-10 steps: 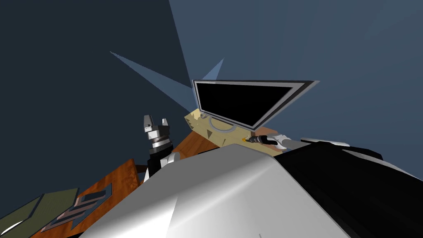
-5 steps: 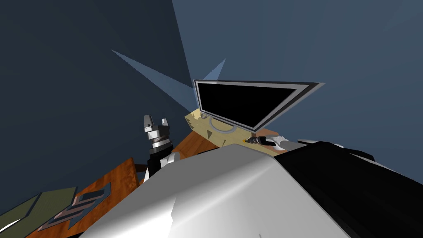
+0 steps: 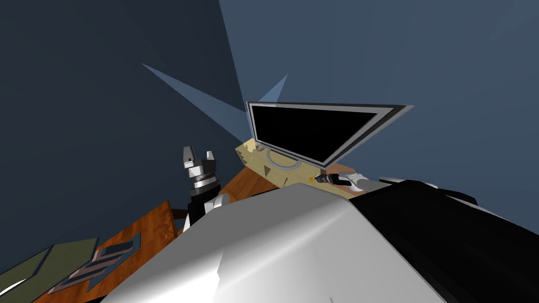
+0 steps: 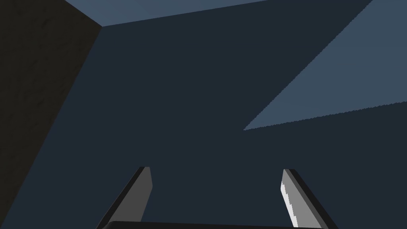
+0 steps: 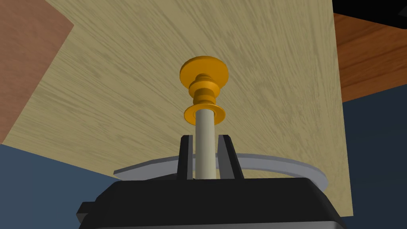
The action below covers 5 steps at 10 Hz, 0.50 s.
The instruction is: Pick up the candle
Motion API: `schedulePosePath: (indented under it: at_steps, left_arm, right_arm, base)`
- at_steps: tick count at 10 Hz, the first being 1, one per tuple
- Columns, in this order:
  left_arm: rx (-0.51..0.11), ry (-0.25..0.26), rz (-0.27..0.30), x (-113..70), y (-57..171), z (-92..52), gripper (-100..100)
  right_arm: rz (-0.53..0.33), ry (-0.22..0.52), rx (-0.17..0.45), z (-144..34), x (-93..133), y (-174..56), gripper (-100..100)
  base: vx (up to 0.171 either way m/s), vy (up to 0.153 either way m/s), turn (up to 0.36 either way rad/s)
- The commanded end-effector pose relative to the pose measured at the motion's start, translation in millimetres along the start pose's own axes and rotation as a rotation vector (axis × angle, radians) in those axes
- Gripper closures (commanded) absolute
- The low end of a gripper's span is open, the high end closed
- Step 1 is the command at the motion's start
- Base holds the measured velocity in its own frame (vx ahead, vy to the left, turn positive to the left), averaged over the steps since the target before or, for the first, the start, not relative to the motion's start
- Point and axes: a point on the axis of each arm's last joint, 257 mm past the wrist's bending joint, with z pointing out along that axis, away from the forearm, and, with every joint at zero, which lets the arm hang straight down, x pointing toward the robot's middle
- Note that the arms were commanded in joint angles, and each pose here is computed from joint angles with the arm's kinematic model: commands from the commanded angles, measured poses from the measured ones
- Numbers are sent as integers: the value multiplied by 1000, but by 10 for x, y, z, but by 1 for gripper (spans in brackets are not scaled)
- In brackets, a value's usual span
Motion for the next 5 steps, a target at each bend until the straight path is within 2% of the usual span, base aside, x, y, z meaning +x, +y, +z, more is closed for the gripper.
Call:
schedulePosePath:
  at_steps: [1, 2, 4, 5]
  left_arm:
    - [0, 0, 0, 0, 0, 0, 0]
    - [0, 0, 0, 0, 0, 0, 0]
    - [0, 0, 0, 0, 0, 0, 0]
    - [0, 0, 0, 0, 0, 0, 0]
  right_arm:
    - [0, 0, 0, 0, 0, 0, 0]
    - [-7, 1, -4, -83, -64, -47, 100]
    - [-9, 1, -3, -95, -61, -49, 100]
    - [-9, 2, -4, -102, -64, -53, 0]
  base:
    - [0, 0, 0]
    - [-12, 16, -62]
    - [-12, 25, -41]
    - [0, 0, 0]
